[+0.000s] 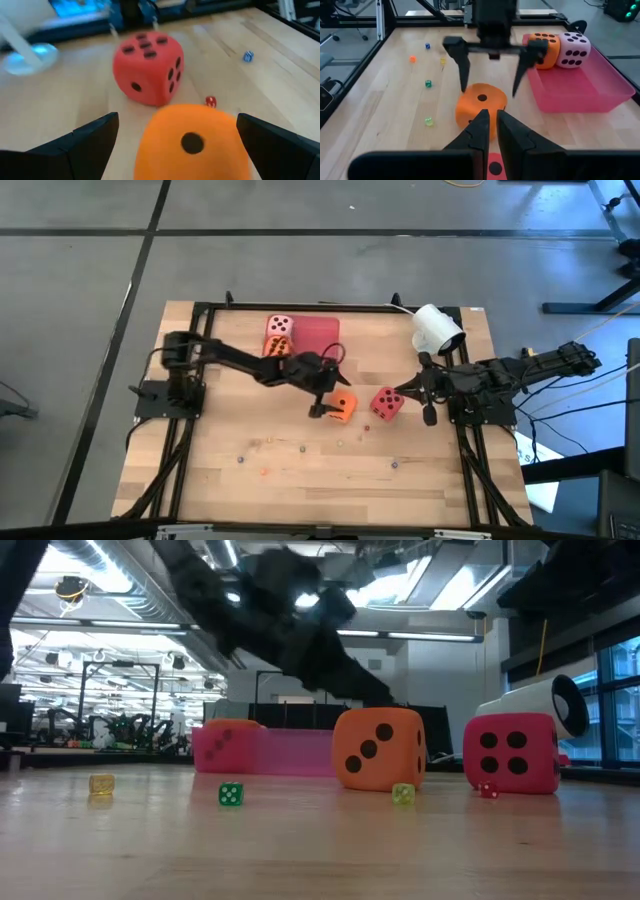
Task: Pick & Place Dice
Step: Put the large orange die into the red bin
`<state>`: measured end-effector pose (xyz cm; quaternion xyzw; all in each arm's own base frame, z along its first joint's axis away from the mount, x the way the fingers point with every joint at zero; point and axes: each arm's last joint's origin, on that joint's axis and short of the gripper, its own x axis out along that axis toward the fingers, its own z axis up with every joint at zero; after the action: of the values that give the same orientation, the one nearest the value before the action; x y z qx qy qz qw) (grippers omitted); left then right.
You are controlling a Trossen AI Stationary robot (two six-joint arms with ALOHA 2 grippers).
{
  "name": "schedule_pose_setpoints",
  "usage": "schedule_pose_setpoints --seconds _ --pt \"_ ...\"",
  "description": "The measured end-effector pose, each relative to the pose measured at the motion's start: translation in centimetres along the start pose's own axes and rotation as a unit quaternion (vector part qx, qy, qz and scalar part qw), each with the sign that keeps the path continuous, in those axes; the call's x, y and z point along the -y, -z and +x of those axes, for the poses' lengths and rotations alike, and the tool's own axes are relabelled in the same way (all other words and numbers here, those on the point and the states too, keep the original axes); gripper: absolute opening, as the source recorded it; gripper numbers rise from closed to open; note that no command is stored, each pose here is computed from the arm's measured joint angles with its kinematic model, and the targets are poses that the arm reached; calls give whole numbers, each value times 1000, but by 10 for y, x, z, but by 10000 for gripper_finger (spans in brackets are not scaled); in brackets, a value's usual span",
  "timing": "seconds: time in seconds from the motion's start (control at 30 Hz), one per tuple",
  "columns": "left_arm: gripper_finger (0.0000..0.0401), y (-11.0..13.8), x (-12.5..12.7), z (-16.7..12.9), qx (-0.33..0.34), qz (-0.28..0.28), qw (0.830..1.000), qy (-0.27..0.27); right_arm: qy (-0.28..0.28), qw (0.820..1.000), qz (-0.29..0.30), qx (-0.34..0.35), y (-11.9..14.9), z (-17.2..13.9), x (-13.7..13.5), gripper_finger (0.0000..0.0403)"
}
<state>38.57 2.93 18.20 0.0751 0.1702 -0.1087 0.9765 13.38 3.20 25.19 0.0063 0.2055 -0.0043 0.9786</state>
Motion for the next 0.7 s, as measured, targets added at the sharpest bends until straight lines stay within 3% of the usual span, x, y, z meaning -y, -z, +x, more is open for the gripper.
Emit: schedule_pose_setpoints --seconds 0.23,0.7 --pt "400 -1 -22 24 -28 0 997 73 0 1000 0 1 0 0 0 36" --pt "400 -11 -8 23 -29 11 996 87 0 1000 0 -1 0 0 0 36"
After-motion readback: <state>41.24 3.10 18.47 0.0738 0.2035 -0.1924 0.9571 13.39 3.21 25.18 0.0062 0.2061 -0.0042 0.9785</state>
